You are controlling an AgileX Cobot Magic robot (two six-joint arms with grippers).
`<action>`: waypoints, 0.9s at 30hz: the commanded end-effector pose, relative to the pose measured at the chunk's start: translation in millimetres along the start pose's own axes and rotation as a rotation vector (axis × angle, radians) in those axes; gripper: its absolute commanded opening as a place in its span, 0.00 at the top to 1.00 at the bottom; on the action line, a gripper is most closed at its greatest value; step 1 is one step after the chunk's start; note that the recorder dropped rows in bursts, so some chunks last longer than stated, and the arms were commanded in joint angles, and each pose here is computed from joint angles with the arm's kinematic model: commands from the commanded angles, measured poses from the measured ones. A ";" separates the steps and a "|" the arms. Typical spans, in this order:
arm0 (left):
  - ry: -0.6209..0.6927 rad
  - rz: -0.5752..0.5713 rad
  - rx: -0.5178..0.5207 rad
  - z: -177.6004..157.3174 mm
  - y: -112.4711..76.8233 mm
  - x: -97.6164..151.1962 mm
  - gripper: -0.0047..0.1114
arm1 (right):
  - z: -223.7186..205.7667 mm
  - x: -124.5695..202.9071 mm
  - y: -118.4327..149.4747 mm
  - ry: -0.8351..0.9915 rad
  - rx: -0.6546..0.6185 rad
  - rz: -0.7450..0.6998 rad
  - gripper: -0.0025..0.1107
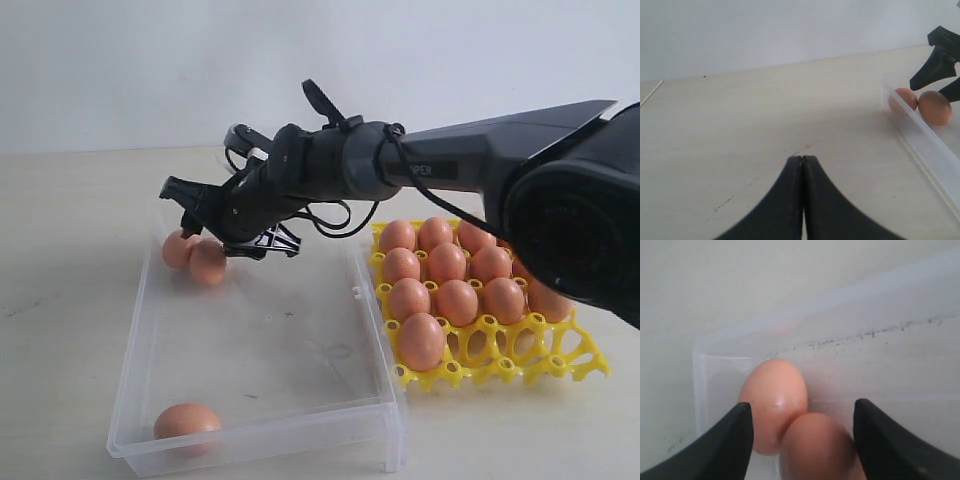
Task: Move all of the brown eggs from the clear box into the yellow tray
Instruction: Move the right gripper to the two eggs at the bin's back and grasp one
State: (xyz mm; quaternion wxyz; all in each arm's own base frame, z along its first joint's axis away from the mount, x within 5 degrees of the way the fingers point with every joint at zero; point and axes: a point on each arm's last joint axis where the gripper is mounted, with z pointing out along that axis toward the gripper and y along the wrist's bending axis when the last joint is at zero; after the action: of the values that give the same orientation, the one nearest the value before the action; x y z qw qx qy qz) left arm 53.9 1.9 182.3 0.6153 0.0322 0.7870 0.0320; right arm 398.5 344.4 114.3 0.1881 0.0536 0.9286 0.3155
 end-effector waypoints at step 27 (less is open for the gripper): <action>-0.017 -0.003 0.001 -0.4 0.1 -2.5 0.96 | -0.1 10.5 6.7 0.125 0.034 -0.250 0.47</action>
State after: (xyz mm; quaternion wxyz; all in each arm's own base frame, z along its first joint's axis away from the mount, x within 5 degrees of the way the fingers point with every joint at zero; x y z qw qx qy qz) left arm 53.9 1.9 182.3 0.6153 0.0322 0.7870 0.0320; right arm 388.5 350.9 108.2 0.1545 -0.0638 0.9460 0.2779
